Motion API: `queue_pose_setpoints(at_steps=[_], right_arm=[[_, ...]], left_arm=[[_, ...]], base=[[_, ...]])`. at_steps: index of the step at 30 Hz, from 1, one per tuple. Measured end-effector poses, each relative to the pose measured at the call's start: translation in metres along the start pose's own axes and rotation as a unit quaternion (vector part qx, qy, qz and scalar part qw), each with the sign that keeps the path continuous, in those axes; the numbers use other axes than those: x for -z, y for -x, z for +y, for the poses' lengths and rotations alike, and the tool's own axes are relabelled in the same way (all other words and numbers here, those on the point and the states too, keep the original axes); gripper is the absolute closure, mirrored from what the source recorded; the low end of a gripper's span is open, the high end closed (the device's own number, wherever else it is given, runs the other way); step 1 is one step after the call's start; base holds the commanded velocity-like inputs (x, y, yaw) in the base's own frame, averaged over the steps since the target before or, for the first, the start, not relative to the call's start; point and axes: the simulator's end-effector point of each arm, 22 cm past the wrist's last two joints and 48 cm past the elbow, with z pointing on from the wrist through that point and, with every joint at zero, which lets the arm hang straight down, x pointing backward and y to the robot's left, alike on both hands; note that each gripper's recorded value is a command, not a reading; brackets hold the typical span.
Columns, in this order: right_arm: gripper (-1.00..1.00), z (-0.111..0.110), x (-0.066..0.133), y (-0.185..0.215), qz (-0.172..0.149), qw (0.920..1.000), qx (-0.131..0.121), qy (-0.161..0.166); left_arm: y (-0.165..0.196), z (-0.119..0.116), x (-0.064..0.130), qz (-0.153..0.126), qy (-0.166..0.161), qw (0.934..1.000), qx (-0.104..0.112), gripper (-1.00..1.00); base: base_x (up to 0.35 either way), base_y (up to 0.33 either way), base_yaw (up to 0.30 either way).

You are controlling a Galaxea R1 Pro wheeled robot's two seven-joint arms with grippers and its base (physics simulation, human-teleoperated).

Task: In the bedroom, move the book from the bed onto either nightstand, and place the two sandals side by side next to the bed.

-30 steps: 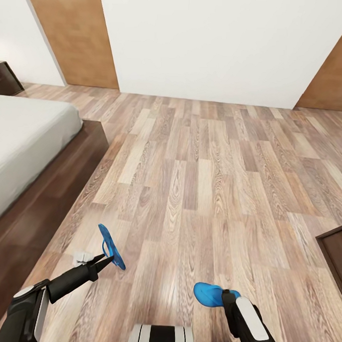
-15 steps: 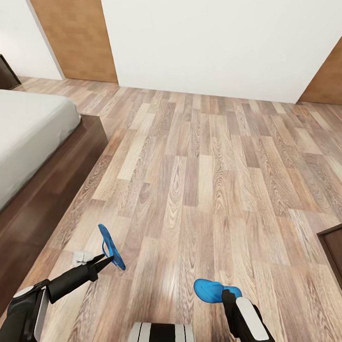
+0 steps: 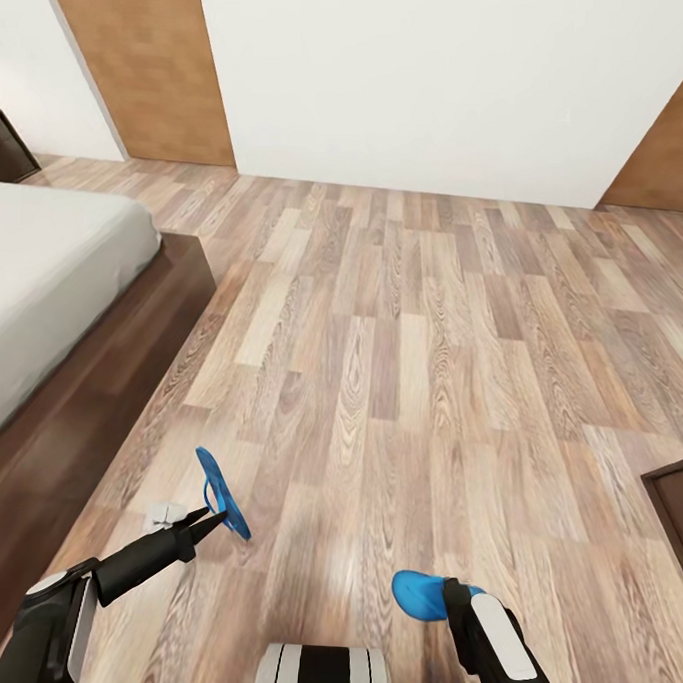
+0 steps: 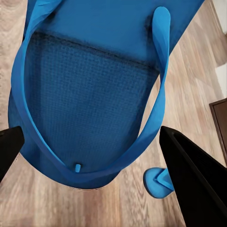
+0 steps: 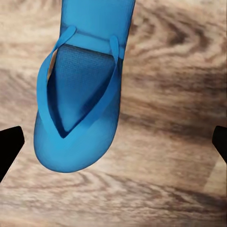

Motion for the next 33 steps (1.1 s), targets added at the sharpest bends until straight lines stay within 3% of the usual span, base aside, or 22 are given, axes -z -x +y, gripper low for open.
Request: queue_pose_setpoints(at_steps=[14, 33], right_arm=[[-1.0, 0.0003, 0.0001, 0.0005, 0.0, 1.0, 0.0, 0.0], [-1.0, 0.0018, 0.0007, 0.001, 0.0, 1.0, -0.001, 0.002]], left_arm=[[-0.0001, -0.0002, -0.0002, 0.0, 0.0, 1.0, 0.0, 1.0], [-0.0001, -0.0002, -0.0002, 0.0, 0.0, 1.0, 0.0, 1.0]], base=[[0.127, 0.036, 0.0], [0.029, 0.0, 0.0]])
